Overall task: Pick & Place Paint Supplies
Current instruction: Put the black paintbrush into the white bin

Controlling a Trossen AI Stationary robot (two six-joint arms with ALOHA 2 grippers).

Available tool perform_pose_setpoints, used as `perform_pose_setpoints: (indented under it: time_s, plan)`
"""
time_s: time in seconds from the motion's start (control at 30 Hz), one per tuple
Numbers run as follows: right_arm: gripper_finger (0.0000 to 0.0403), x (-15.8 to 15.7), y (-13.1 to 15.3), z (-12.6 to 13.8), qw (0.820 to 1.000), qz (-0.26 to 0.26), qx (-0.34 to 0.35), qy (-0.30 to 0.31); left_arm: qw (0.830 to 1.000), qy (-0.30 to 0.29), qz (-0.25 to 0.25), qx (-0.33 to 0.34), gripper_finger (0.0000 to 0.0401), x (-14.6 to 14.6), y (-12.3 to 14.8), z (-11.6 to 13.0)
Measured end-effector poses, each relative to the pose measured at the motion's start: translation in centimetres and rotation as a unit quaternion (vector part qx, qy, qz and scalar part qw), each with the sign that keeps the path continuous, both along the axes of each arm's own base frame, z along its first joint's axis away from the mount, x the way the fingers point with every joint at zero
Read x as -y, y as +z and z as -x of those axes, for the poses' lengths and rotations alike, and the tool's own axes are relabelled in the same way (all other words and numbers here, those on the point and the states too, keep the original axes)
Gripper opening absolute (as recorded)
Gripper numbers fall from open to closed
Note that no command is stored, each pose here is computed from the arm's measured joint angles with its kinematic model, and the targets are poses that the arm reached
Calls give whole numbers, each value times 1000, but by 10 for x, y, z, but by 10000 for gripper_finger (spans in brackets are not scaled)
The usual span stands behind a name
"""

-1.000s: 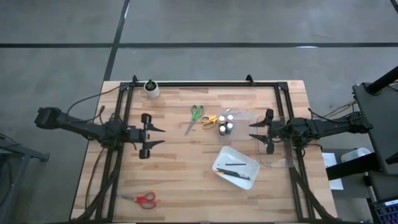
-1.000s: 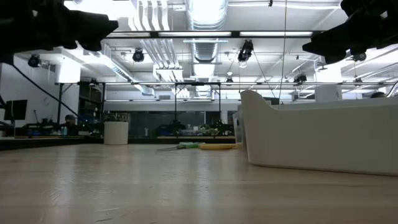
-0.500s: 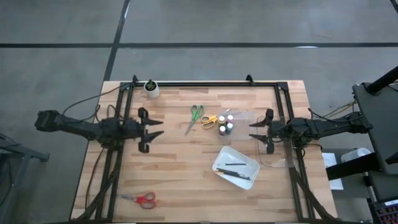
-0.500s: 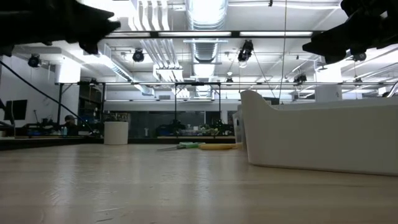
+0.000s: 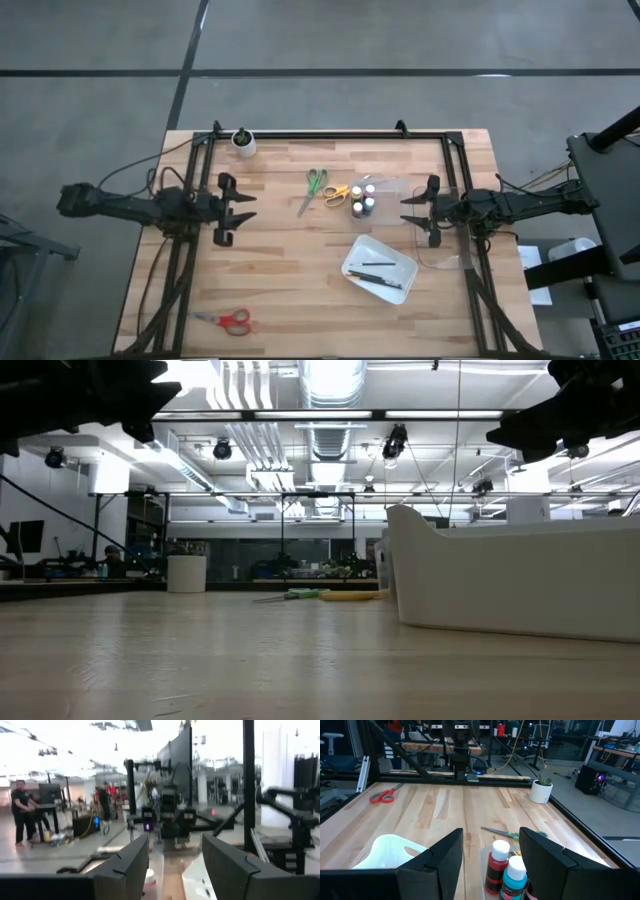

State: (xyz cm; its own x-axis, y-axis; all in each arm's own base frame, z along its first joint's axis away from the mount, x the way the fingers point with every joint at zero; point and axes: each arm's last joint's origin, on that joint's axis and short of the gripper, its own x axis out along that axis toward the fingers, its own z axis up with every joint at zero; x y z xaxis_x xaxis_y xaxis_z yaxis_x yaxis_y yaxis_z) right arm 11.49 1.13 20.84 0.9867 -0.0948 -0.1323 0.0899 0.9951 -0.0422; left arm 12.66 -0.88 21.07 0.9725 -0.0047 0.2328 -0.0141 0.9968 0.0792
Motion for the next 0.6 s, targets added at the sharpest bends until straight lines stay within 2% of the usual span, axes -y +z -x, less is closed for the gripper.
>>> perform_pose_setpoints:
  time_s: [0.2,0.6]
  plan:
    - [191,0,0,0,1000,0,0,0,1000,-3,11,25,187,-1,-1,8]
    - [191,0,0,0,1000,0,0,0,1000,-3,11,-2,187,-3,-6,18]
